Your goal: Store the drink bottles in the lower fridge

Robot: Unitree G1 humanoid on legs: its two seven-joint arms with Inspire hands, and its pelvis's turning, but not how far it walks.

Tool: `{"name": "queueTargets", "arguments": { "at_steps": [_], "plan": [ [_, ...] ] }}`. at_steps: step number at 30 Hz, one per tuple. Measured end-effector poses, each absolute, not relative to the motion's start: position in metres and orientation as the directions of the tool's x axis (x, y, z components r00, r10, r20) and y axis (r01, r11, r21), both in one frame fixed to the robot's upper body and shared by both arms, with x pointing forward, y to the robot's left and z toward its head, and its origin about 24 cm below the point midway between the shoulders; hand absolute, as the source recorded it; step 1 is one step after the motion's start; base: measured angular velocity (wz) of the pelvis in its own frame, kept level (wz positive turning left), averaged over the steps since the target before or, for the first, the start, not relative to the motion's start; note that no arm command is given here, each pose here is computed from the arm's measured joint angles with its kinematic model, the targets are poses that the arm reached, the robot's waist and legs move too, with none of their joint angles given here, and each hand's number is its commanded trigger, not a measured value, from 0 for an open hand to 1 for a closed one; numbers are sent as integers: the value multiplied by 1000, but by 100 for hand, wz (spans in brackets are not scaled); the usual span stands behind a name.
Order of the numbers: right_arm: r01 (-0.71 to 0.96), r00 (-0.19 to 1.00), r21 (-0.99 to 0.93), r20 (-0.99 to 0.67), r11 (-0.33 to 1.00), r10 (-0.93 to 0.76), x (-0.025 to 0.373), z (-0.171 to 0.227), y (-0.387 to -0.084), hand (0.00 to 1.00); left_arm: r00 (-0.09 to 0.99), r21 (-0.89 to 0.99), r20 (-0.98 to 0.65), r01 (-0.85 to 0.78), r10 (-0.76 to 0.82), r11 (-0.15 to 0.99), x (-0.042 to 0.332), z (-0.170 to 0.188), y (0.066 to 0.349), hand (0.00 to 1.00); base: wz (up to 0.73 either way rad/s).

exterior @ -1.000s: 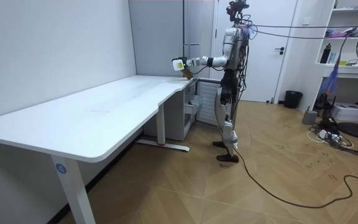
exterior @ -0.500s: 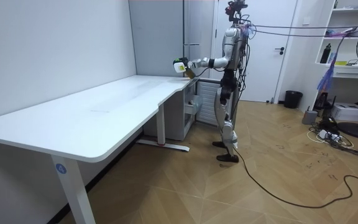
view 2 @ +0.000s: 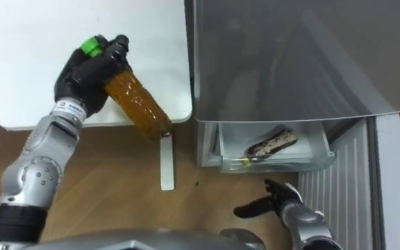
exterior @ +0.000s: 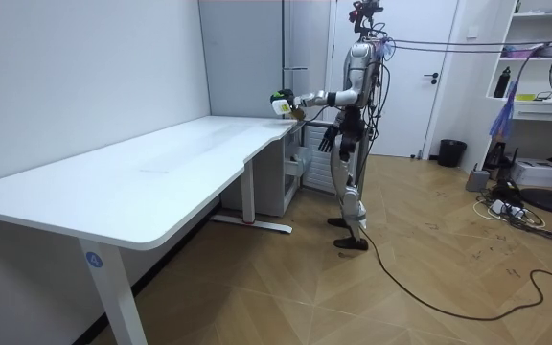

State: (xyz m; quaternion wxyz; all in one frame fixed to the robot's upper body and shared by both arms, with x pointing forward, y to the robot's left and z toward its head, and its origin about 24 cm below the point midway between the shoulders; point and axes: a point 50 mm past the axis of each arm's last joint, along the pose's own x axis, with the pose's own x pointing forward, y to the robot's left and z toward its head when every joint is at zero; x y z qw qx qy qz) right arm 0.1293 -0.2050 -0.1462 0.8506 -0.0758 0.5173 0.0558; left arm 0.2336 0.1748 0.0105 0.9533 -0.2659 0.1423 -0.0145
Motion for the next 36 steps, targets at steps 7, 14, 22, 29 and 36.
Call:
{"name": "queueTargets", "arguments": {
  "at_steps": [7,14,22,29,36],
  "plan": [
    [-356,545,18,-808,934,223,157,-127,-172,0,954,-534,-261,-17,-146,846,225,4,171,100,8],
    [-512,586,100,-686,853,432,178,-98,-149,0,950,-552,-229,54,-213,832,222,4,168,100,10],
    [-637,523,174,-618,751,587,182,-79,-137,0,941,-568,-245,57,-235,821,218,-4,165,100,3],
    [-705,454,234,-577,670,679,183,-69,-131,0,918,-579,-298,44,-262,814,212,-20,163,100,0],
    [-750,398,276,-538,601,743,182,-62,-127,0,910,-584,-313,41,-272,811,206,-25,163,100,0]
  ]
}}
